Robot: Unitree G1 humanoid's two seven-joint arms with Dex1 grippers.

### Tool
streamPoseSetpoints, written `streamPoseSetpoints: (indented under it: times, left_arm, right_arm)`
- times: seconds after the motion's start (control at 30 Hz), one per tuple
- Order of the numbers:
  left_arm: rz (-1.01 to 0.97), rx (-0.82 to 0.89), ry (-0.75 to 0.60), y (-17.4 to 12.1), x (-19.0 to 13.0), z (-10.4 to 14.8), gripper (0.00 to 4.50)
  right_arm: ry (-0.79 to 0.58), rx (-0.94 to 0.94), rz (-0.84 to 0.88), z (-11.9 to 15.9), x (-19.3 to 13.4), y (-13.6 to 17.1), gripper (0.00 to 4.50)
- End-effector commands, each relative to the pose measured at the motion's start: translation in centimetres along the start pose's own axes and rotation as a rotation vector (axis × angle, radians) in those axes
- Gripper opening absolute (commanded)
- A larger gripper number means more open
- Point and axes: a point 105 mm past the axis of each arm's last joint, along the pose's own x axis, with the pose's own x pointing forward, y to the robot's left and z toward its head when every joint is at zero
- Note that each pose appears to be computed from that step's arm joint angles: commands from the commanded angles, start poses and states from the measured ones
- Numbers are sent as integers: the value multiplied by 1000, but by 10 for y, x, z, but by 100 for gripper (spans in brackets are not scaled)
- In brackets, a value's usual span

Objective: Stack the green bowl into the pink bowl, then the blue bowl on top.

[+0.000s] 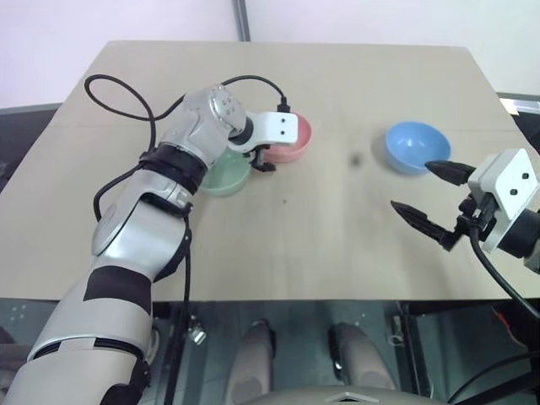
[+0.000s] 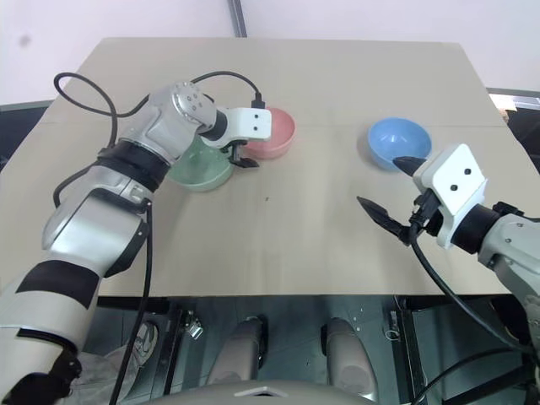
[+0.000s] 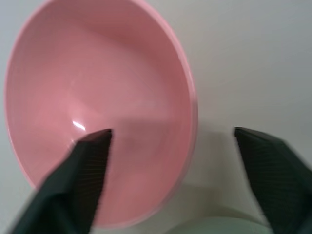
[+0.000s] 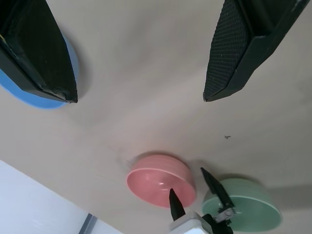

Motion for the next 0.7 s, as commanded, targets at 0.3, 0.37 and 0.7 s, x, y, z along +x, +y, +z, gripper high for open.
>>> streamPoseSetpoints:
  times: [0.3,0.37,0.7]
  left_arm:
    - [-51,113,-159,-2,-27,32,9]
    - [-119,163,-221,-18,-37,38,9]
    - [-327,324,-251,-86,-74,23,9]
  right_arm:
    - [-27,-64,-14,6,1,-8,450]
    - [-36,-67,-11,7,3,-9,450]
    - [-59,-74,11,6,11,-11,450]
